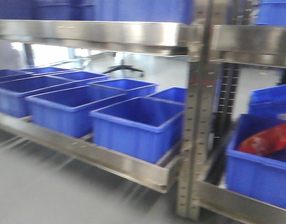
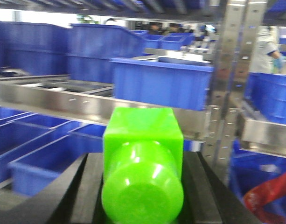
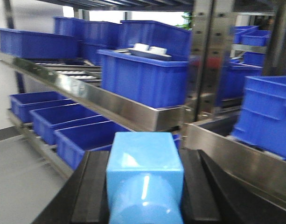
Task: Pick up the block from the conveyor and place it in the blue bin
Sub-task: 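Drive up to the steel shelf in front of the blue bins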
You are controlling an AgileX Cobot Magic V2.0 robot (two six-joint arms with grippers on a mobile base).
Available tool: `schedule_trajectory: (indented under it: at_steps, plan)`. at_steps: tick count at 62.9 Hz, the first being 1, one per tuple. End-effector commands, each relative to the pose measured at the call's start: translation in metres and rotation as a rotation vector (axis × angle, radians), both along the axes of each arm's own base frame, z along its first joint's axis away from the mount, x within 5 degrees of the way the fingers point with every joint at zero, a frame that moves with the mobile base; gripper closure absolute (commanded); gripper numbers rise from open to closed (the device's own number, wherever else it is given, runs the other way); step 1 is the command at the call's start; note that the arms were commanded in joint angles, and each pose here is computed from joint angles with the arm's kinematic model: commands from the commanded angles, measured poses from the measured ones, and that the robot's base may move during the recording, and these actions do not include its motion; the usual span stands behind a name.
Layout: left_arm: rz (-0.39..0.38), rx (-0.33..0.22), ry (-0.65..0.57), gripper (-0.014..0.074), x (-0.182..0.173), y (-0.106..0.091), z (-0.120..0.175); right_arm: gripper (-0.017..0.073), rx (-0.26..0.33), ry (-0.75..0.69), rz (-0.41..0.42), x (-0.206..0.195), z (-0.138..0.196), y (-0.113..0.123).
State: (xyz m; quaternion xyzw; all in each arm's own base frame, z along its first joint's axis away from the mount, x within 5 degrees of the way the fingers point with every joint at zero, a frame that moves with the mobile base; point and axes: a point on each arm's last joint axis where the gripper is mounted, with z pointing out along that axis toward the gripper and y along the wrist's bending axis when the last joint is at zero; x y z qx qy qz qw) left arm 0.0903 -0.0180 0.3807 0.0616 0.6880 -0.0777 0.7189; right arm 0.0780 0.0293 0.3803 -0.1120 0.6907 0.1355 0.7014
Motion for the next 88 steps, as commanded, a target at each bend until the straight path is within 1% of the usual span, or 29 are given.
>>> schedule_trajectory:
  at_steps: [1,88]
  plan:
    - [-0.004,-0.011,-0.026,0.0704,-0.0008,-0.0002,0.0040,0.0727,0.000,-0.022,-0.004,0.0008,0.0016,-0.0002]
    - [-0.004,-0.011,-0.026,0.0704,-0.0008,-0.0002,0.0040,0.0727,0.000,-0.022,-0.004,0.0008,0.0016,-0.0002]
